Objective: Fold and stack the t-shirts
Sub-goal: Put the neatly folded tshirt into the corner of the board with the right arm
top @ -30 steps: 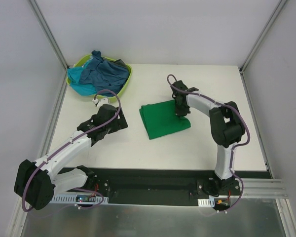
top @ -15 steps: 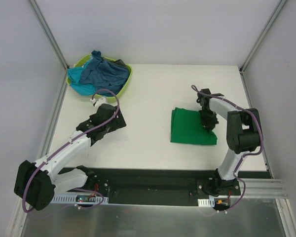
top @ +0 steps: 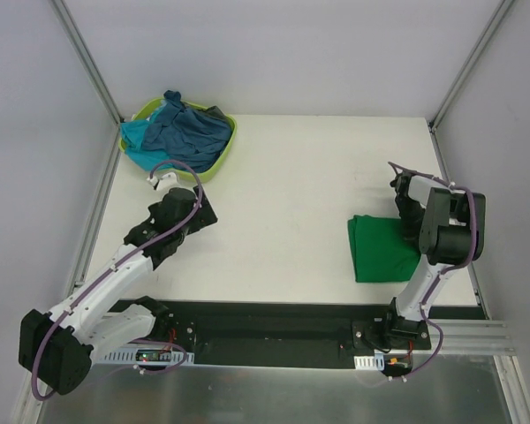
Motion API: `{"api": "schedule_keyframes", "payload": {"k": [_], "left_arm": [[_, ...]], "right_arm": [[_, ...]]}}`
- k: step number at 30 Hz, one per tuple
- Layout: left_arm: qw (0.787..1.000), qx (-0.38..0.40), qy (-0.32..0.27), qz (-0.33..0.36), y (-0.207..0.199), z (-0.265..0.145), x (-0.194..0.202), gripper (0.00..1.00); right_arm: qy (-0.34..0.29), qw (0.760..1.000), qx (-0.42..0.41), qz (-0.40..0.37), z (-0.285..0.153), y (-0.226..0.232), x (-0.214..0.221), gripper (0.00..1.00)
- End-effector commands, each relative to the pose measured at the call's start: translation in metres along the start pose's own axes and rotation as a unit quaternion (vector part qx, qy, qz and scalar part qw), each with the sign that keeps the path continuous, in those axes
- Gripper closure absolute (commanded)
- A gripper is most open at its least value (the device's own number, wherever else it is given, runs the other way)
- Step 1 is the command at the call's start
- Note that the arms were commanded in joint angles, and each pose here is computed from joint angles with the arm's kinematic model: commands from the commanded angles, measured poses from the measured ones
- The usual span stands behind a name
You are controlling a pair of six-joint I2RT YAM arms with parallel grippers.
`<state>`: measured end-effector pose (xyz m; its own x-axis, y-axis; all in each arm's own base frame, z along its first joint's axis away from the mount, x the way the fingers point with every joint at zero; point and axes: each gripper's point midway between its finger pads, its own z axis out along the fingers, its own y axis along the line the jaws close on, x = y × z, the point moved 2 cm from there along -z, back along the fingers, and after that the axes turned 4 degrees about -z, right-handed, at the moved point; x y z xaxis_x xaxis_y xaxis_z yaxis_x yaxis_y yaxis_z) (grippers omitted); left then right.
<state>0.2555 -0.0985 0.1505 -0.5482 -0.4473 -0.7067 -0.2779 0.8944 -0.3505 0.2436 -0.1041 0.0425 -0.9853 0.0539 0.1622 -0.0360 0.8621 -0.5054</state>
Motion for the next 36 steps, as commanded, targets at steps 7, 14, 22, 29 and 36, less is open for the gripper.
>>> {"api": "schedule_keyframes", "payload": {"k": [7,14,22,29,36], "left_arm": [[0.999,-0.029,-0.029,0.004,0.012,0.003,-0.009,0.01],[0.999,-0.035,-0.031,0.001,0.013,0.004,-0.01,0.01],[0.998,-0.051,-0.028,0.002,0.017,0.01,-0.007,0.01],[0.999,-0.032,-0.022,-0.003,0.011,0.007,-0.006,0.01],[1.0,0.03,0.001,0.002,-0.009,-0.003,-0.005,0.01]], "right_arm": [[0.021,0.995,0.071,0.06,0.004,-0.054,0.005,1.0],[0.045,0.991,0.095,0.087,0.016,-0.075,0.014,0.97],[0.058,0.986,0.122,0.098,0.018,-0.084,0.014,0.66],[-0.002,0.986,0.104,0.129,-0.014,-0.096,0.005,0.47],[-0.265,0.943,-0.053,0.195,-0.115,-0.079,-0.016,0.04]]}}
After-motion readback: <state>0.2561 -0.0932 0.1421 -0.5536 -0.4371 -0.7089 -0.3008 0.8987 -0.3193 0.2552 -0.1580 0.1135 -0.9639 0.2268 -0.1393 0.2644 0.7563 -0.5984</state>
